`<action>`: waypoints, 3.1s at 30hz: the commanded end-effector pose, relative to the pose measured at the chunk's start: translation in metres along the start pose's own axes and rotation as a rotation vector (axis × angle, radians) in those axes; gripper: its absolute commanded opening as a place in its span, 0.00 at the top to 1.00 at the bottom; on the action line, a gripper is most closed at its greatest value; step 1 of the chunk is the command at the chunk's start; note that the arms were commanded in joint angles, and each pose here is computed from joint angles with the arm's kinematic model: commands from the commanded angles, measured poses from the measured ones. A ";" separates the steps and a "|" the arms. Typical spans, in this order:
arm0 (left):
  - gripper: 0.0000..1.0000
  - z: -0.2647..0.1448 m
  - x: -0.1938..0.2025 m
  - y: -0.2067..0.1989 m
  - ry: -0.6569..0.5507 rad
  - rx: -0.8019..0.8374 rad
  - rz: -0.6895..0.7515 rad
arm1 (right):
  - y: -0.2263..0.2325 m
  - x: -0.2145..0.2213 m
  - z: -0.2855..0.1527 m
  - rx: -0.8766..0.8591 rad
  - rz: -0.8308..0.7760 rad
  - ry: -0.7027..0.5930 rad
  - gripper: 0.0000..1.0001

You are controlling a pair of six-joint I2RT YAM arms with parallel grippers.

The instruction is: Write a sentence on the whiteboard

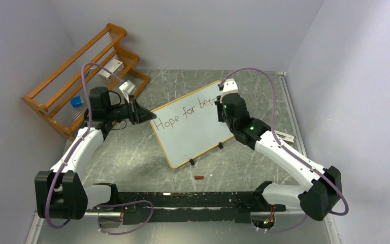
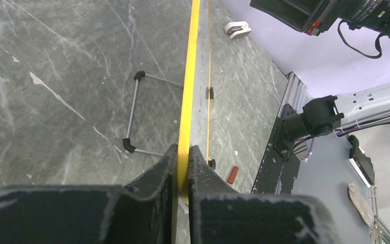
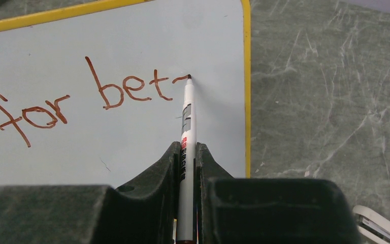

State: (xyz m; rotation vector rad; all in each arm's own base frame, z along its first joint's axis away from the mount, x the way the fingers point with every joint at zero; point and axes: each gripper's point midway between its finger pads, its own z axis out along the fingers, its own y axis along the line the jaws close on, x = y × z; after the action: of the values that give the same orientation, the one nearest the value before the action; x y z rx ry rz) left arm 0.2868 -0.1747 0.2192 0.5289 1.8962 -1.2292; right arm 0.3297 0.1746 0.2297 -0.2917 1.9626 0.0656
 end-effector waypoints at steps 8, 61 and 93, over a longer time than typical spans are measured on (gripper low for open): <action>0.95 0.004 0.029 0.021 0.075 -0.078 -0.051 | 0.000 -0.032 -0.012 -0.035 0.037 -0.080 1.00; 0.95 0.004 0.029 0.021 0.075 -0.075 -0.051 | 0.002 0.015 -0.008 -0.039 0.011 0.052 1.00; 0.95 0.004 0.030 0.021 0.076 -0.076 -0.054 | -0.012 -0.004 -0.014 0.014 0.035 -0.018 1.00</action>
State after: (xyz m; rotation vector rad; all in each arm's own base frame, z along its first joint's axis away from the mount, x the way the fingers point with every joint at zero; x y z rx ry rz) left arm 0.2865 -0.1747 0.2197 0.5271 1.9019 -1.2316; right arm 0.3196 0.1702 0.2254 -0.2946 1.9947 0.0788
